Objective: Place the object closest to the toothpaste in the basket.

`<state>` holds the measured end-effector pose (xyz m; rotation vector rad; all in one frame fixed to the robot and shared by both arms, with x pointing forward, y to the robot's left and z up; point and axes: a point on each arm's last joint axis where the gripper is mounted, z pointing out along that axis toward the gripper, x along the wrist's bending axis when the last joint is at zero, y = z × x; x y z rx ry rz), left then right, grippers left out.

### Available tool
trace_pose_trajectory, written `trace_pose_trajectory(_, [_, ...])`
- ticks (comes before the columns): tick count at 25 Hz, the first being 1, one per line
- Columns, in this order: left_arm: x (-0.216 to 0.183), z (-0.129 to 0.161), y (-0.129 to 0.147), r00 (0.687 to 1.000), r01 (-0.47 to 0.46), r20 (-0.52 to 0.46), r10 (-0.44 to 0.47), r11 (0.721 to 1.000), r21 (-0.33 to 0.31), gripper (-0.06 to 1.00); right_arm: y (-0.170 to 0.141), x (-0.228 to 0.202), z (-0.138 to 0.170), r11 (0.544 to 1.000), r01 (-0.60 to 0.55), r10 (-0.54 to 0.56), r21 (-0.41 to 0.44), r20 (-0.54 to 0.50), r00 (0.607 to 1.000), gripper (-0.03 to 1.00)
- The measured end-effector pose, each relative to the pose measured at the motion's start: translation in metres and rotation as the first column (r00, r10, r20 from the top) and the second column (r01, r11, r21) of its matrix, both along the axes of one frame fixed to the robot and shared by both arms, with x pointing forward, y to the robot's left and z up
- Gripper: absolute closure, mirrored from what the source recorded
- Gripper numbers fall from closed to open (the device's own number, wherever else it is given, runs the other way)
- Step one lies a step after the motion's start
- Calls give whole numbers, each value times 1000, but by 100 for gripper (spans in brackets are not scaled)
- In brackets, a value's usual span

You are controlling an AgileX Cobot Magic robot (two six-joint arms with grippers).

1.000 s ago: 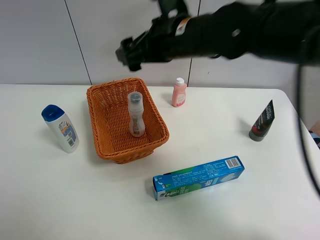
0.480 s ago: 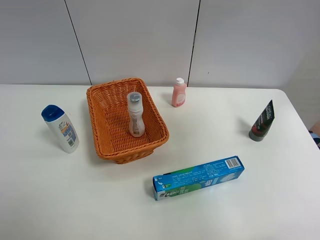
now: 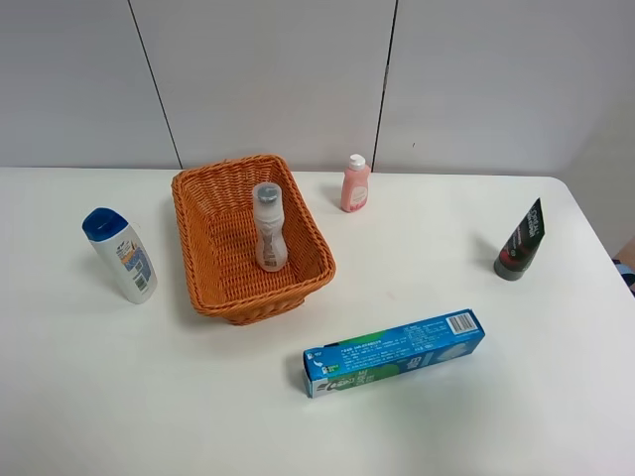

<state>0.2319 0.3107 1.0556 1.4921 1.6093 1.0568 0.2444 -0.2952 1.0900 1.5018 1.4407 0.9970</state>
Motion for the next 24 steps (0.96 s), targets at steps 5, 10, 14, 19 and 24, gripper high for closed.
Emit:
trace_pose_trajectory(5, [0, 0, 0, 1000, 0, 0, 0, 1000, 0, -5, 1, -13, -23, 1000, 6, -5, 27, -25, 1000, 16])
trace_pose_trajectory(10, [0, 0, 0, 1000, 0, 0, 0, 1000, 0, -5, 2, -11, -36, 999, 4, -1, 33, -98, 995, 16])
trace_pose_trajectory(14, [0, 0, 0, 1000, 0, 0, 0, 1000, 0, -5, 2, -11, -36, 999, 5, -2, 36, -97, 995, 16])
trace_pose_trajectory(19, [0, 0, 0, 1000, 0, 0, 0, 1000, 0, -5, 2, -11, -36, 999, 9, -5, 44, -97, 995, 16])
trace_pose_trajectory(24, [0, 0, 0, 1000, 0, 0, 0, 1000, 0, -5, 2, -11, -36, 999, 9, -5, 44, -97, 995, 16])
